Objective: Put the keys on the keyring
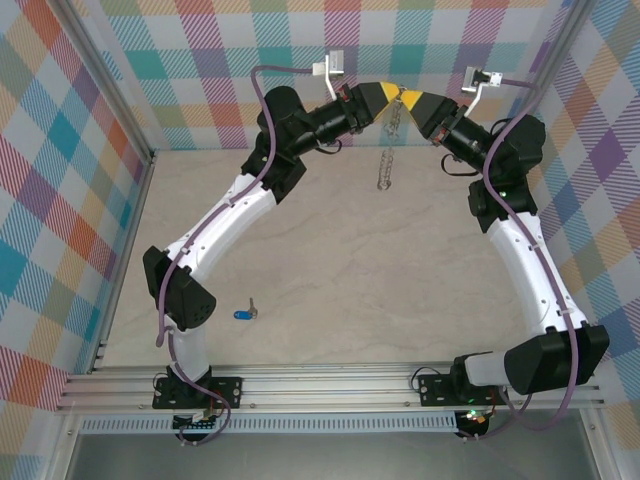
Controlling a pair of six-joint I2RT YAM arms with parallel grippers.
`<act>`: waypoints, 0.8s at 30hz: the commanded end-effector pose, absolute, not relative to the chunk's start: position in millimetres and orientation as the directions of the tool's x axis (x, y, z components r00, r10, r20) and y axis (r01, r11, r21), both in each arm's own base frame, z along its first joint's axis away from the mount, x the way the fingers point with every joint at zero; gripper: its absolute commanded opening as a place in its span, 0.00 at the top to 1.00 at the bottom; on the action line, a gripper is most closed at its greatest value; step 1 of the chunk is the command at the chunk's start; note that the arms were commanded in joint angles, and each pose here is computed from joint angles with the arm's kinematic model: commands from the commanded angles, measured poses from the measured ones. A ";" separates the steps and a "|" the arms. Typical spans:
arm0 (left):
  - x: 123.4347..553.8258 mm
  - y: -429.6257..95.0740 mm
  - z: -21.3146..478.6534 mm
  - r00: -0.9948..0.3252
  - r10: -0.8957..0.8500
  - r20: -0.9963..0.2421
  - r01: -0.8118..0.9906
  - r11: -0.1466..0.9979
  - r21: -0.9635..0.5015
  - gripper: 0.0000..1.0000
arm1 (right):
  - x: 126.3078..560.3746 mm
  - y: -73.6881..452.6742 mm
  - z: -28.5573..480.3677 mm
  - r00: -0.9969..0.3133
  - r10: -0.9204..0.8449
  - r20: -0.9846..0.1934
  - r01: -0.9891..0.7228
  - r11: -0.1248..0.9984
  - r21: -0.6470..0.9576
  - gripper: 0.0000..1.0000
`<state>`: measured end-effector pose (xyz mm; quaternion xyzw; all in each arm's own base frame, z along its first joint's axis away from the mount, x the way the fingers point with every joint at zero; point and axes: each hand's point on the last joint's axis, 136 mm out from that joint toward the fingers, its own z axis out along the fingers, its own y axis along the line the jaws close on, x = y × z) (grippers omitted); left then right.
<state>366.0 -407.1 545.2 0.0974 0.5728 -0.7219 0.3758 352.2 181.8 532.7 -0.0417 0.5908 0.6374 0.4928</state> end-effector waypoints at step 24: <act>332.8 -412.9 542.4 -0.647 -0.204 -0.735 0.762 -0.124 -0.636 1.00 | 327.9 152.6 523.9 -0.537 0.510 -0.672 -0.662 0.239 0.710 0.44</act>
